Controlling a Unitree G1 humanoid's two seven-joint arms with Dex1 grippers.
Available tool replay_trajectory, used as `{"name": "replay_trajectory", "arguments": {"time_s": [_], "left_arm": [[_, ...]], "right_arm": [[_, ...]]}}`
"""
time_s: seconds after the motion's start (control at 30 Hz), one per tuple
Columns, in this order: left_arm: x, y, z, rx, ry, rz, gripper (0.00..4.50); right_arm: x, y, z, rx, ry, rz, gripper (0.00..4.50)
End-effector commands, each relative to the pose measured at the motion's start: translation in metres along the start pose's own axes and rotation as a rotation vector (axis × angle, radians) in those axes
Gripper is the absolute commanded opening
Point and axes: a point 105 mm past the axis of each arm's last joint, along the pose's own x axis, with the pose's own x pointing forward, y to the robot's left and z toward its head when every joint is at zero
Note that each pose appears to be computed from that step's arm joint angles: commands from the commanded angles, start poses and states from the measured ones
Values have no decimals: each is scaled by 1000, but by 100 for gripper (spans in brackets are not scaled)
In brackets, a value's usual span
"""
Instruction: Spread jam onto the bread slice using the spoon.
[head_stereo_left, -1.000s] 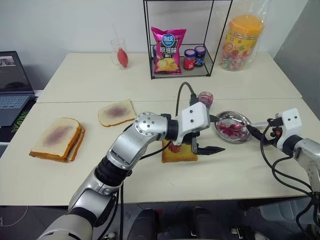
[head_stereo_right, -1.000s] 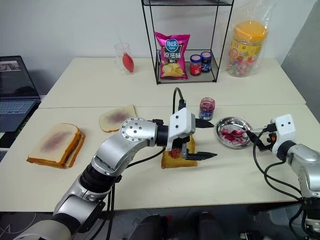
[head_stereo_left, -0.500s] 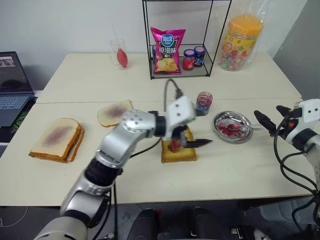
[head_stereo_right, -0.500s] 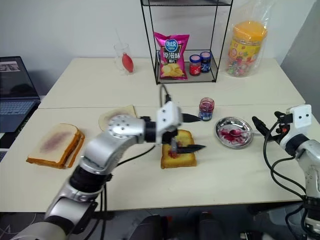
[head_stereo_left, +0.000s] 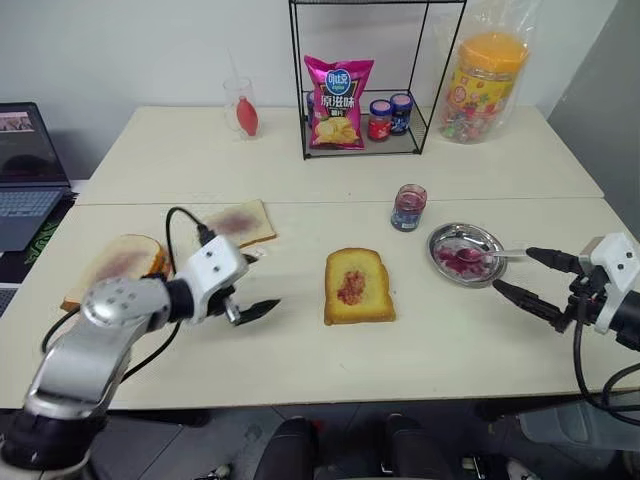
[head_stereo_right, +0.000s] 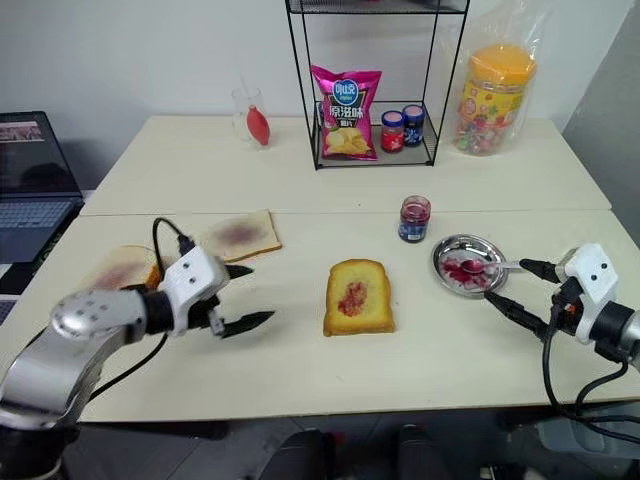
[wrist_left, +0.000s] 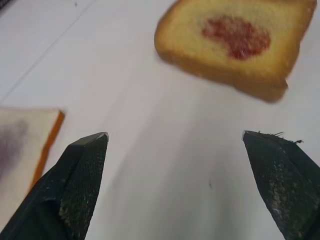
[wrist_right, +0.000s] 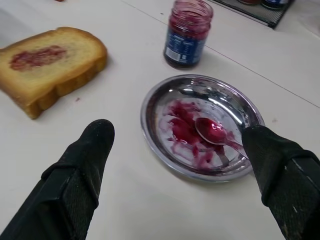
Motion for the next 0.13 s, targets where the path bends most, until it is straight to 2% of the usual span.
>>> {"name": "replay_trajectory", "arguments": {"time_s": [0.03,0.13], "left_arm": [[-15,2,14,41,-38,30,450],[-18,-4,15,8,-62,-1,450]], "right_arm": [[-10,7,19,-85,-50,51,448],[-13,14,16,-92,-28,100,448]]}}
